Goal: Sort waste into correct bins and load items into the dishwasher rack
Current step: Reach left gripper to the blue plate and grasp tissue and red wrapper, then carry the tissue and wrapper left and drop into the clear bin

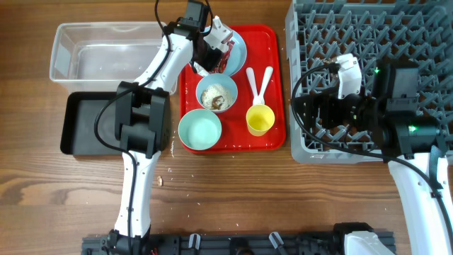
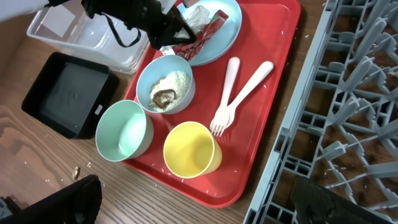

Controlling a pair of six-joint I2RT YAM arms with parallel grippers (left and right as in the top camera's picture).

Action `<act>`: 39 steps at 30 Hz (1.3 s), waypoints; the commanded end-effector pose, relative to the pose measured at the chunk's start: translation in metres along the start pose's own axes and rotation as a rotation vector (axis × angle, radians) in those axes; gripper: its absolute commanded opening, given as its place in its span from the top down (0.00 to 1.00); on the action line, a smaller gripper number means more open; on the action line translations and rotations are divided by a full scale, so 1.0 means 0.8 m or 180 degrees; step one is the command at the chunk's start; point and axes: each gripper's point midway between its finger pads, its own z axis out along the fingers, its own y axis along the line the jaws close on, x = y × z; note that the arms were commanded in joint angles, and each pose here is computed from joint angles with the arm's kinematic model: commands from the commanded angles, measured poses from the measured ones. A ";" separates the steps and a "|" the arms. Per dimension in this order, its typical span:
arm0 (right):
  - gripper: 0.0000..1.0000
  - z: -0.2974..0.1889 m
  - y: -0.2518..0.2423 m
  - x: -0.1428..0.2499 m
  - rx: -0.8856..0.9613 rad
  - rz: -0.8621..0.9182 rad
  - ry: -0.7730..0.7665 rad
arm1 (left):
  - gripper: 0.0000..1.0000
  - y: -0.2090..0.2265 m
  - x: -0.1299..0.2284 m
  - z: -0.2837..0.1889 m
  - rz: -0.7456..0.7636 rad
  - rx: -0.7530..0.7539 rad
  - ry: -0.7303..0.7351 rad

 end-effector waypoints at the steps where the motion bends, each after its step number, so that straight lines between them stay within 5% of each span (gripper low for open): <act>1: 0.00 -0.003 0.001 -0.009 0.0022 0.0008 -0.0039 | 0.96 0.022 -0.008 -0.016 -0.0430 -0.0287 -0.0024; 6: 0.00 -0.003 0.001 -0.009 0.0022 0.0009 -0.0039 | 0.96 0.060 -0.061 -0.130 -0.1076 -0.0671 -0.0557; 12: 0.00 -0.003 0.001 -0.009 0.0022 0.0009 -0.0040 | 0.96 0.077 -0.063 -0.245 -0.1523 -0.0797 -0.0853; 17: 0.00 -0.003 0.001 -0.010 0.0022 0.0004 -0.0048 | 0.96 0.114 -0.006 -0.277 -0.2037 -0.0921 -0.0634; 26: 0.00 -0.003 0.001 -0.011 0.0022 -0.0003 -0.0063 | 0.96 0.194 0.119 -0.228 -0.2842 -0.1107 -0.0081; 28: 0.00 -0.003 0.001 -0.012 0.0021 -0.0004 -0.0067 | 0.87 0.202 0.135 -0.217 -0.2908 -0.1106 -0.0007; 32: 0.00 -0.003 0.001 -0.012 0.0022 -0.0006 -0.0072 | 0.42 0.210 0.148 -0.203 -0.2959 -0.1102 0.0061; 36: 0.00 -0.003 0.001 -0.012 0.0022 -0.0006 -0.0072 | 0.27 0.210 0.134 -0.217 -0.2874 -0.1095 -0.0050; 39: 0.00 -0.003 0.001 -0.012 0.0022 -0.0006 -0.0072 | 0.25 0.199 0.108 -0.245 -0.2809 -0.0967 -0.0272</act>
